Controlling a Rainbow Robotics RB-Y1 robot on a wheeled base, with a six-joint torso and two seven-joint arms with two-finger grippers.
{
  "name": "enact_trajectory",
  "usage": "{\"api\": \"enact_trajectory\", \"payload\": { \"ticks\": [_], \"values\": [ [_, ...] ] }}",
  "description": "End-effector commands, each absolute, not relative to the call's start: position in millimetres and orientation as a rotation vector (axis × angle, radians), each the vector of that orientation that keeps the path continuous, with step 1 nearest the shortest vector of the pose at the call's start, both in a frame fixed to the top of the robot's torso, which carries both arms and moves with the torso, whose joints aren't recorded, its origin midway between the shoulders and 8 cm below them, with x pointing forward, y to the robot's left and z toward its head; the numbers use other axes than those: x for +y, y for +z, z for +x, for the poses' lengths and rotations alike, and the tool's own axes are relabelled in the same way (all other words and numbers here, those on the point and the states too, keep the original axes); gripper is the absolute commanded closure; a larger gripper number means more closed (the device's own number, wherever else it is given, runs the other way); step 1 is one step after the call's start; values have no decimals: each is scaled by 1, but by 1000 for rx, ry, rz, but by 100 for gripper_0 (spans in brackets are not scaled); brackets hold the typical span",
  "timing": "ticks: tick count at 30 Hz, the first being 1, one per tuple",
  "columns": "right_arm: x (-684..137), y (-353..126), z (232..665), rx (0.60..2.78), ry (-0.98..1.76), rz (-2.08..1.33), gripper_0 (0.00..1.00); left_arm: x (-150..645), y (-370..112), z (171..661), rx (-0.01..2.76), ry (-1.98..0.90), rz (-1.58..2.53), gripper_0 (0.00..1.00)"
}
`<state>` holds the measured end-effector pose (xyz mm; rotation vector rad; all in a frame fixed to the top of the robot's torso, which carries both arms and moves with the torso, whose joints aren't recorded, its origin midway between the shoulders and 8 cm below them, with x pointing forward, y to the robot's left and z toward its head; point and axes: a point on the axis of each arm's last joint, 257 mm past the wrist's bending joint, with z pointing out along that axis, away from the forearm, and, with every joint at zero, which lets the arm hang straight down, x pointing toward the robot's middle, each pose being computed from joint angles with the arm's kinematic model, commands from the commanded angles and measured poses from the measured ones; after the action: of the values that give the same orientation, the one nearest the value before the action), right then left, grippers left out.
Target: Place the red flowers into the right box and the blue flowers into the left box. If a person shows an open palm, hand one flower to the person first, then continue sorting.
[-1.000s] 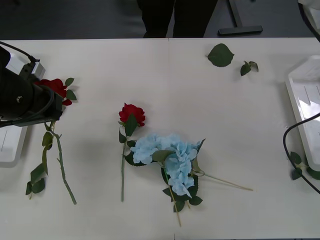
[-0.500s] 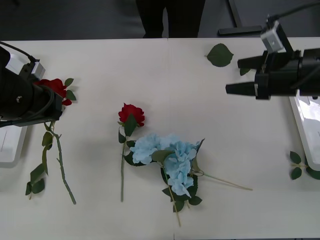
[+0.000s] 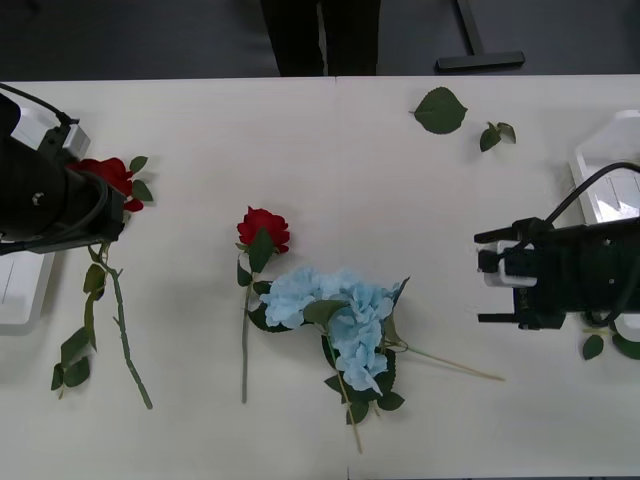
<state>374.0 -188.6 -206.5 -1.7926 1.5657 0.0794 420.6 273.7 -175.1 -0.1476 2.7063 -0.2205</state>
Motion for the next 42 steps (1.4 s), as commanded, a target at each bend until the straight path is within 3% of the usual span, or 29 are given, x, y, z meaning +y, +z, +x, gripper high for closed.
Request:
{"api": "enact_trajectory", "payload": {
  "ticks": [1,7,19,33,42],
  "values": [
    [-173,-237,345,1603,117,-1834,3,285,-164,426,2664,-160,-81,100],
    [-174,-269,336,1728,75,-1799,3,258,-147,450,2548,-270,-37,100],
    [-174,-293,337,1991,-59,-1693,3,114,-80,522,2096,-434,181,100],
    [-168,-325,349,2182,-160,-1479,3,-2,12,504,1772,-785,226,100],
    [-180,-292,362,2158,-139,-1438,3,-58,45,482,1600,-848,284,100]
  ]
}}
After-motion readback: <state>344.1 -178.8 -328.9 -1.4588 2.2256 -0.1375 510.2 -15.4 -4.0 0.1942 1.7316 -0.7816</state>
